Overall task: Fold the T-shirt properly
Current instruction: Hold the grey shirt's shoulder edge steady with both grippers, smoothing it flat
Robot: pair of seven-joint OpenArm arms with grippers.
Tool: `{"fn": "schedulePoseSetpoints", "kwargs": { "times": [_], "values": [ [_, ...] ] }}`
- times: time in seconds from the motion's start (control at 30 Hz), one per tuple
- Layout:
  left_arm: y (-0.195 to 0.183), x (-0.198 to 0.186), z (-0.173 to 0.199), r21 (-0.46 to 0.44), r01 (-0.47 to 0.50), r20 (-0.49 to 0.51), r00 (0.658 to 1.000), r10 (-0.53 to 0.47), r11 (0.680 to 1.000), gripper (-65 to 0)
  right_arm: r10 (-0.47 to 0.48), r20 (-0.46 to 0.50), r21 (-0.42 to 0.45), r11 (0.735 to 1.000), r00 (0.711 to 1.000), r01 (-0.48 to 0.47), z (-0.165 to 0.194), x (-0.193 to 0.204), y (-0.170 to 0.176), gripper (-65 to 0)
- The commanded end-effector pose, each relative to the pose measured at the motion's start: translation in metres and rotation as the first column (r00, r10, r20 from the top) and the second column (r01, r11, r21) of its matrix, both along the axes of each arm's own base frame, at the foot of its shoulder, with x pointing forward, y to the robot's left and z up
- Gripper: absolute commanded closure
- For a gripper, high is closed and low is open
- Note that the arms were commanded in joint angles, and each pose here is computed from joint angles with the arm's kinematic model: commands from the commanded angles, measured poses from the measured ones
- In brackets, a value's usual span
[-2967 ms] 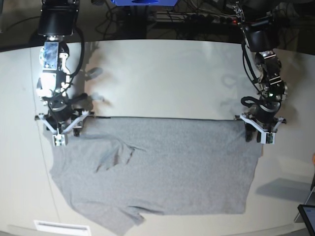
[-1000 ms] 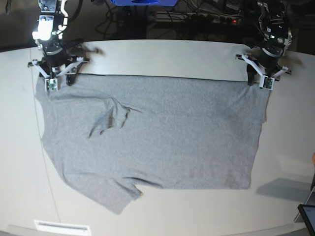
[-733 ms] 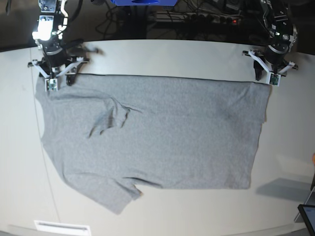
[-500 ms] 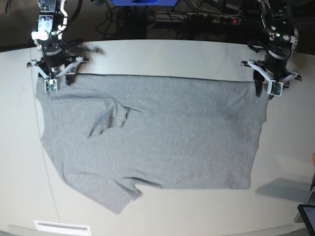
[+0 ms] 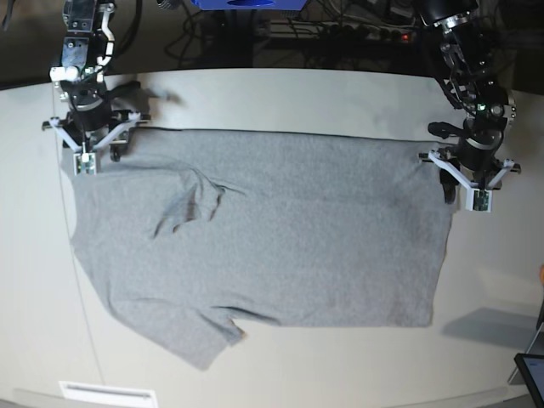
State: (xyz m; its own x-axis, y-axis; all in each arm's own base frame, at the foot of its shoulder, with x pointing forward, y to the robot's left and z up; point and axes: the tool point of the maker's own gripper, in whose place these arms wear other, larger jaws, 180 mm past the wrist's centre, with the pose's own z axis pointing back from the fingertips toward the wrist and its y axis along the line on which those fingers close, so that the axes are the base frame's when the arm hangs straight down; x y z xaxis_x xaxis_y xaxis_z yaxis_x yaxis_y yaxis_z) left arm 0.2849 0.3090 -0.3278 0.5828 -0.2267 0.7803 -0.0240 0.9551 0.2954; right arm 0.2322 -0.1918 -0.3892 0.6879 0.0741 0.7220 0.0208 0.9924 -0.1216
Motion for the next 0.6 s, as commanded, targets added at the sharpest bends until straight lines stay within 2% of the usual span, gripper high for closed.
{"fn": "schedulePoseSetpoints", "kwargs": {
  "times": [0.0, 0.27, 0.47, 0.57],
  "values": [
    [0.005, 0.006, 0.008, 0.013, 0.002, 0.032, 0.999, -0.002, 1.000, -23.9, 0.000, 0.062, -0.015, 1.000, 0.998, 0.001, 0.017, 0.012, -0.003, -25.1],
    [0.012, 0.004, -0.028, -0.048, -0.036, -0.045, 0.998, 0.034, 0.998, -23.9, -0.014, 0.053, -0.008, 1.000, 0.998, 0.014, 0.023, 0.038, -0.005, -25.1],
    [0.015, -0.002, -0.038, -0.051, -0.044, -0.076, 0.996, 0.040, 0.998, -23.9, -0.024, -0.043, 0.013, 1.000, 0.999, 0.025, -0.013, 0.025, -0.005, -25.1],
    [0.016, -0.007, -0.042, -0.053, -0.047, -0.090, 0.995, 0.042, 0.998, -23.9, -0.023, -0.040, 0.015, 1.000, 0.999, 0.024, -0.016, 0.024, -0.005, -25.1]
  ]
}}
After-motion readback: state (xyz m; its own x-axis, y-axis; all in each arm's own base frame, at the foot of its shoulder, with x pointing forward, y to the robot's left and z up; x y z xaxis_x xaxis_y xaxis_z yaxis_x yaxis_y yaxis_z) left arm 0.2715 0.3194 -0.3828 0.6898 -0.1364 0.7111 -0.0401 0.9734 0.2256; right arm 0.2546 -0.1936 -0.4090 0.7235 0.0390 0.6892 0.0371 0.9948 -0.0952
